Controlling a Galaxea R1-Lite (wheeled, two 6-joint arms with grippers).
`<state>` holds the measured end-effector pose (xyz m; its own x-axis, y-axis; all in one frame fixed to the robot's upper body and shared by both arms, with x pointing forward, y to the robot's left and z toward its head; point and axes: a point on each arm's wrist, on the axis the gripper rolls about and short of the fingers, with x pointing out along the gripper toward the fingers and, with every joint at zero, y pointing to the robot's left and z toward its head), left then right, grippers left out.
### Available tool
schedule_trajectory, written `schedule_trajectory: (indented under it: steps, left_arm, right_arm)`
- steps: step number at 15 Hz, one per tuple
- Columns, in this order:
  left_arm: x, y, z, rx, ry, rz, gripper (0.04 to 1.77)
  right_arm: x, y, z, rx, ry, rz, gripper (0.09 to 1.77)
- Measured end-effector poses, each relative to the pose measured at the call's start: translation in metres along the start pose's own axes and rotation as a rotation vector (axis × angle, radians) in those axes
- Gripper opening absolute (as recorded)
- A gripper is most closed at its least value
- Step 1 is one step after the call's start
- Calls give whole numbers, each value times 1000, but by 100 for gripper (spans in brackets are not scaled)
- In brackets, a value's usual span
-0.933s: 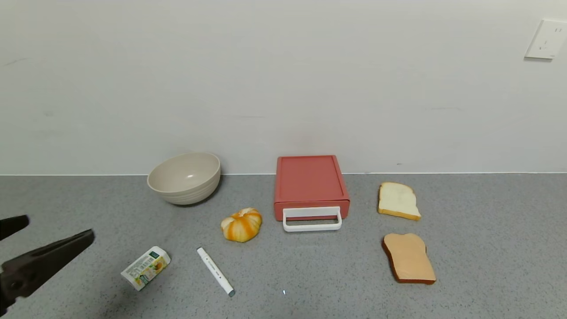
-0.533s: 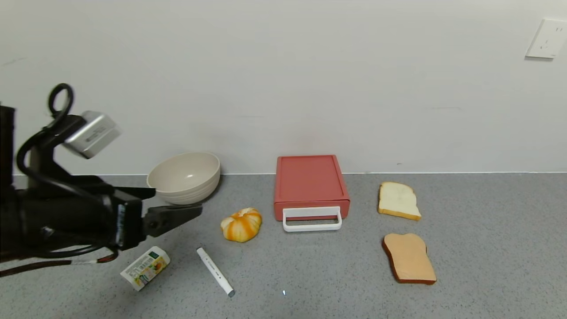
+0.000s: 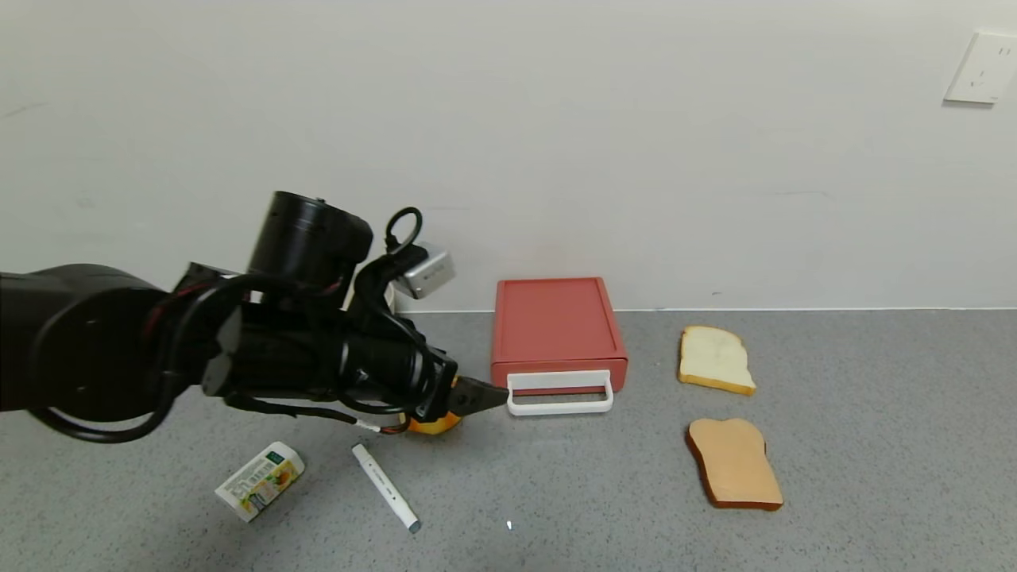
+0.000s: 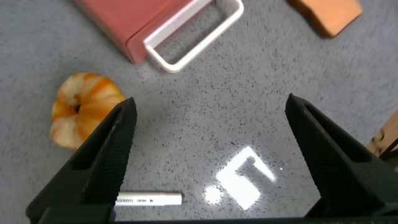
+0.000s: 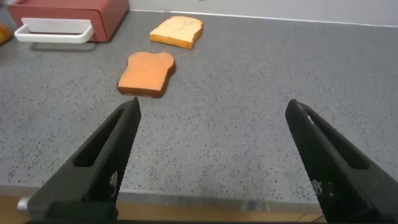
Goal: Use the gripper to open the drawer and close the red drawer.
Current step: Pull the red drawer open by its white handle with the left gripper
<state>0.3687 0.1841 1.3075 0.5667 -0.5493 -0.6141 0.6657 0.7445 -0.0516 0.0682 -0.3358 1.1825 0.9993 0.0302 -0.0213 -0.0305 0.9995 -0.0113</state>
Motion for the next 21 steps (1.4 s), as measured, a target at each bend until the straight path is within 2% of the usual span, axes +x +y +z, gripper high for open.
schedule_trajectory:
  steps: [4,7,12,14,16,21]
  left_arm:
    - [55,2,-5,175,88,-71,172]
    - [78,1,0,216,88,-158,172]
    - [103,-6,10,248,188,-205,172]
    - [113,-12,14,257,241,-199,172]
    - [124,-18,18,278,286,-156,172]
    - [150,-21,22,299,307,-104,172]
  right_arm:
    - [0,0,0,0,-1,0,171]
    - [0,0,0,0,0,0,171]
    - [0,0,0,0,0,0,171]
    - [0,0,0,0,0,0,171]
    - [0,0,0,0,0,0,171]
    - [0,0,0,0,0,0,171]
